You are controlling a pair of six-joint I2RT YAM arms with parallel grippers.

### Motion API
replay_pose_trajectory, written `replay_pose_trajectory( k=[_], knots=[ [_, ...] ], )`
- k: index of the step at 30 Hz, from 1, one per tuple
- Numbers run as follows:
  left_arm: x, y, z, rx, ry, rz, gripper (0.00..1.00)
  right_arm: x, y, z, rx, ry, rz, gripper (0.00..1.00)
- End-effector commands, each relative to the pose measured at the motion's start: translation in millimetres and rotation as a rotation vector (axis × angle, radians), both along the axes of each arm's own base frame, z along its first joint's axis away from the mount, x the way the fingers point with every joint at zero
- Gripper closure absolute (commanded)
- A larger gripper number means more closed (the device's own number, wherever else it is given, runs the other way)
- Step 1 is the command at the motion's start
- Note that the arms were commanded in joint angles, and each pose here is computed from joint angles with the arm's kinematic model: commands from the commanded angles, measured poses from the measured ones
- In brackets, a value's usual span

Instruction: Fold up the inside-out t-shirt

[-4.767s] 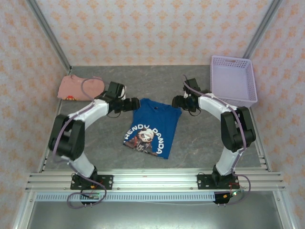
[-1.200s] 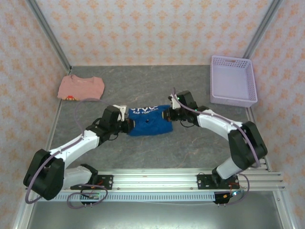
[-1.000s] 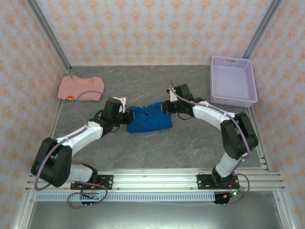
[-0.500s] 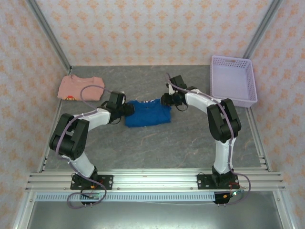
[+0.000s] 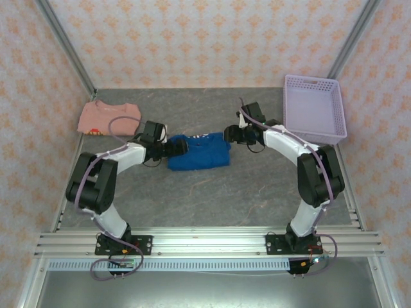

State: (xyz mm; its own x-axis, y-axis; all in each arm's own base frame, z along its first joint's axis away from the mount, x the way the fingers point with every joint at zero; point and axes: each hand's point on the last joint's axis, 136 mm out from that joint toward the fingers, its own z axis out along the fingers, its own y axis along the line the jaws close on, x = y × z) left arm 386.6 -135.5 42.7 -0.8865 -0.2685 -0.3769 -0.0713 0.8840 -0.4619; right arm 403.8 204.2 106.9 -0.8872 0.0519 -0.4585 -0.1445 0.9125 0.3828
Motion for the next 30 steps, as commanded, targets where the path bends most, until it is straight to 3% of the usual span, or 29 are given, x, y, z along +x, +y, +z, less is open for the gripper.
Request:
replay_pose_trajectory(
  k=[1, 3, 7, 11, 16, 18, 22, 25, 30],
  knots=[
    [4, -19, -5, -0.067, 0.041, -0.072, 0.00, -5, 6, -2, 0.036, 0.014, 0.000, 0.38],
    [7, -30, -9, -0.093, 0.033, -0.096, 0.03, -9, 4, -7, 0.030, 0.023, -0.002, 0.38],
    [8, -57, -24, -0.124, 0.029, -0.153, 0.22, -14, 1, -16, 0.026, 0.036, -0.007, 0.38],
    [17, -67, -40, -0.152, 0.042, -0.152, 0.54, -16, 2, -20, 0.030, 0.047, -0.008, 0.39],
    [41, -52, -7, -0.111, -0.022, -0.185, 1.00, -18, -2, -14, 0.020, 0.039, -0.008, 0.40],
    [48, -31, 19, -0.034, -0.049, -0.202, 1.00, -19, -3, -8, 0.017, 0.027, -0.006, 0.40],
    [53, 43, 74, 0.287, -0.073, -0.215, 1.00, -23, -4, 5, 0.027, 0.002, -0.001, 0.40],
    [61, 99, 106, 0.461, -0.066, -0.162, 1.00, -26, -2, 11, 0.051, -0.001, 0.007, 0.40],
    [83, 174, 156, 0.627, -0.090, -0.107, 1.00, -31, 9, 15, 0.116, 0.018, 0.040, 0.41]
  ],
)
